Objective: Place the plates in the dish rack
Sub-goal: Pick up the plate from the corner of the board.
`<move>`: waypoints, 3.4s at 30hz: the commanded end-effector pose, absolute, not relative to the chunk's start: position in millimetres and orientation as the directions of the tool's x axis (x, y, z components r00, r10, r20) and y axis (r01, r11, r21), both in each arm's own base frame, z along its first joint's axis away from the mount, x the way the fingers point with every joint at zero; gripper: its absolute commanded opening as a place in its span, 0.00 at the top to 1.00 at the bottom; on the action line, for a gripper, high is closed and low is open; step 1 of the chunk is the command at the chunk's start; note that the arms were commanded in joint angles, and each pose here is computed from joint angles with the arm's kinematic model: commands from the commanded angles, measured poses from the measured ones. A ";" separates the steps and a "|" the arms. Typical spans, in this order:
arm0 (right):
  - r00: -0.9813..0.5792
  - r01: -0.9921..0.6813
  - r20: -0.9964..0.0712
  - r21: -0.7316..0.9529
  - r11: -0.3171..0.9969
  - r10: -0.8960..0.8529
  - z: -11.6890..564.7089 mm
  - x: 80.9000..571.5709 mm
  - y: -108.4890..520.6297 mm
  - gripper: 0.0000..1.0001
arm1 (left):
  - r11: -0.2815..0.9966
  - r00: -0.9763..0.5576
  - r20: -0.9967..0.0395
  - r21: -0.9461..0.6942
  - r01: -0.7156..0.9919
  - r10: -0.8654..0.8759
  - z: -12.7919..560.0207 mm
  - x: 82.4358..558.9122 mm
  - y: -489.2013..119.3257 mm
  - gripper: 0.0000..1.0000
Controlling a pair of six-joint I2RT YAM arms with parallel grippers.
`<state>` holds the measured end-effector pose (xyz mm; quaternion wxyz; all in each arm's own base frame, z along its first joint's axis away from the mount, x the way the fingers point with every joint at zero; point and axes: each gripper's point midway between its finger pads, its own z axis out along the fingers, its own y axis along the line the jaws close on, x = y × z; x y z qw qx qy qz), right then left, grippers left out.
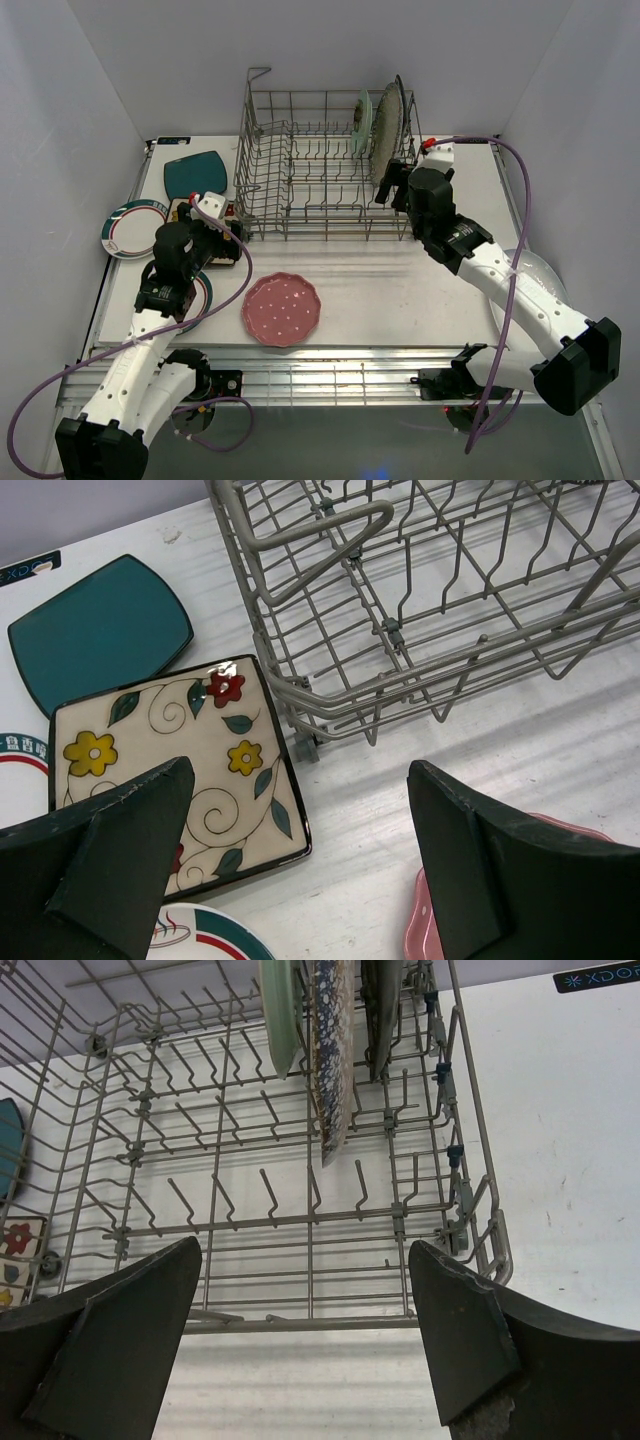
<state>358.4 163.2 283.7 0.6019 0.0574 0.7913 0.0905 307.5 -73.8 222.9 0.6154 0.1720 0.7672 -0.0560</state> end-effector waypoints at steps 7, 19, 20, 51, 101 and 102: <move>-0.229 -0.118 -0.952 0.234 0.965 0.203 295.9 348.6 170.9 0.10 | 0.930 -0.156 -0.968 0.132 0.344 0.195 232.3 306.7 -75.5 0.02; -0.230 -0.462 -0.962 0.239 0.854 0.145 296.5 310.0 213.2 0.10 | 0.914 -0.158 -0.966 0.129 0.386 0.203 229.9 304.1 -82.0 0.02; -0.239 -0.467 -0.961 0.237 0.852 0.137 291.6 308.7 214.1 0.10 | 0.910 -0.154 -0.967 0.128 0.395 0.203 230.4 303.3 -83.9 0.02; -0.674 -0.487 -0.727 0.570 0.662 0.130 141.4 229.4 316.3 0.04 | 0.908 -0.171 -0.962 0.128 0.400 0.211 224.2 305.2 -84.4 0.02; -0.744 -0.486 -0.663 0.457 0.745 -0.078 42.7 216.8 380.2 0.56 | 0.913 -0.175 -0.961 0.133 0.385 0.214 222.6 306.1 -81.5 0.02; -0.743 -0.482 -0.664 0.448 0.753 -0.081 40.8 217.3 378.6 0.56 | 0.913 -0.173 -0.961 0.134 0.385 0.214 223.4 306.3 -81.5 0.02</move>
